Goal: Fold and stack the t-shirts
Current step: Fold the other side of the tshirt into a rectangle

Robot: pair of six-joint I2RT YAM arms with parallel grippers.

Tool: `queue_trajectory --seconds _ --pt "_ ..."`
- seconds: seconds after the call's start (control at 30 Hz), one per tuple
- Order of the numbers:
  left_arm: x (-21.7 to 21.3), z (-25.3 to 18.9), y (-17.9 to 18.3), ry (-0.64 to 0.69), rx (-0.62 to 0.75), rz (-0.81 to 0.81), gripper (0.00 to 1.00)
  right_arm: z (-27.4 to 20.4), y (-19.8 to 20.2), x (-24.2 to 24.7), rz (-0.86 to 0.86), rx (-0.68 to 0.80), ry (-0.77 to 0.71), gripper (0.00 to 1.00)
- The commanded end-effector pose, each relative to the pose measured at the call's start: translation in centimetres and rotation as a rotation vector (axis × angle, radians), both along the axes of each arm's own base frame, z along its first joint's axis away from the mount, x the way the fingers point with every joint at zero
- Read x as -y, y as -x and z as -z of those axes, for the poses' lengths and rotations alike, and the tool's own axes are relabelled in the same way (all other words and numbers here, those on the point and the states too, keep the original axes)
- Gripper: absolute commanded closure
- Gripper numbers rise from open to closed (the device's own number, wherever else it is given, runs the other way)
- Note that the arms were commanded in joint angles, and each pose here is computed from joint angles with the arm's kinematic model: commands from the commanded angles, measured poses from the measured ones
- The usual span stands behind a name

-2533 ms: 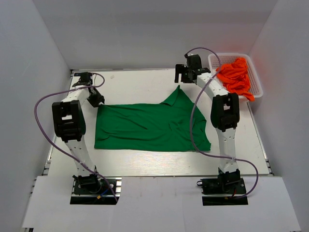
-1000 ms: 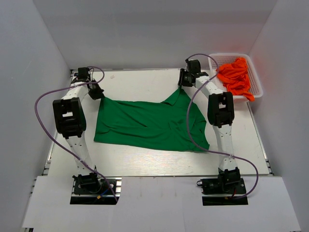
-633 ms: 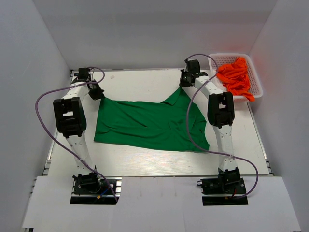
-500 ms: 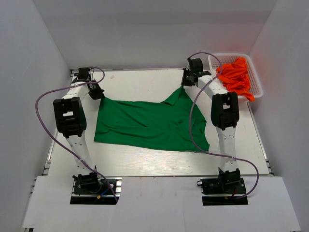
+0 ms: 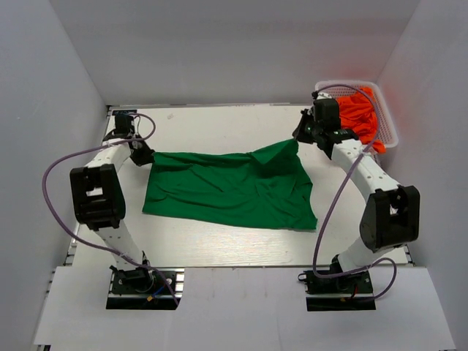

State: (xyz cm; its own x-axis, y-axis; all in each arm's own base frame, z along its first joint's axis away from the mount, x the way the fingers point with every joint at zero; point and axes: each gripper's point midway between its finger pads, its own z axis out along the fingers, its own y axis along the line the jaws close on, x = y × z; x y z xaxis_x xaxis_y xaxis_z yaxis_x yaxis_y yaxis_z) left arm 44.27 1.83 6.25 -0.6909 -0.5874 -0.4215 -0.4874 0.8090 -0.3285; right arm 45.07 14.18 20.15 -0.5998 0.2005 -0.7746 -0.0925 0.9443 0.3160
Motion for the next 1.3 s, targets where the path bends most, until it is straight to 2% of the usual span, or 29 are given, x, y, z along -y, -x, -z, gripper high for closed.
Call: queue_trajectory --seconds 0.0,0.07,0.1,0.33,0.63,0.7,0.77,0.8,1.03,1.17,1.27 --pt "-1.3 -4.9 1.7 -0.053 0.103 -0.095 1.0 0.5 2.3 1.5 0.052 -0.021 0.009 1.0" --pt "-1.4 -4.4 3.5 -0.05 0.085 -0.134 1.0 -0.8 3.6 1.9 0.063 0.0 -0.004 1.0" --pt "-1.3 -5.3 4.1 -0.051 0.107 -0.135 1.0 -0.1 4.8 2.1 0.066 -0.021 -0.008 1.0" --pt "-0.9 -2.2 9.2 -0.054 0.018 -0.195 1.0 1.5 9.6 2.8 0.066 -0.073 -0.031 1.0" --pt "-0.2 1.0 12.4 -0.018 -0.073 -0.233 1.0 5.1 13.8 2.3 0.023 -0.186 -0.073 1.0" --pt "-0.2 1.1 12.7 -0.003 -0.085 -0.246 0.65 5.9 14.2 2.1 0.014 -0.207 -0.085 1.0" --pt "-0.1 1.3 13.2 0.002 -0.109 -0.254 0.46 6.7 14.6 2.0 0.013 -0.23 -0.091 1.0" --pt "-0.1 0.6 13.0 0.002 -0.094 -0.254 0.44 6.7 14.6 1.9 0.011 -0.229 -0.097 1.0" --pt "0.8 -2.6 10.9 0.057 0.021 -0.218 0.45 6.5 14.2 1.7 0.005 -0.219 -0.1 1.0" --pt "1.2 -2.5 9.9 0.086 0.02 -0.2 0.46 6.6 14.2 1.9 0.008 -0.222 -0.091 1.0" --pt "1.2 -1.9 9.3 0.087 -0.003 -0.201 0.52 6.5 14.2 1.8 0.003 -0.22 -0.091 1.0"
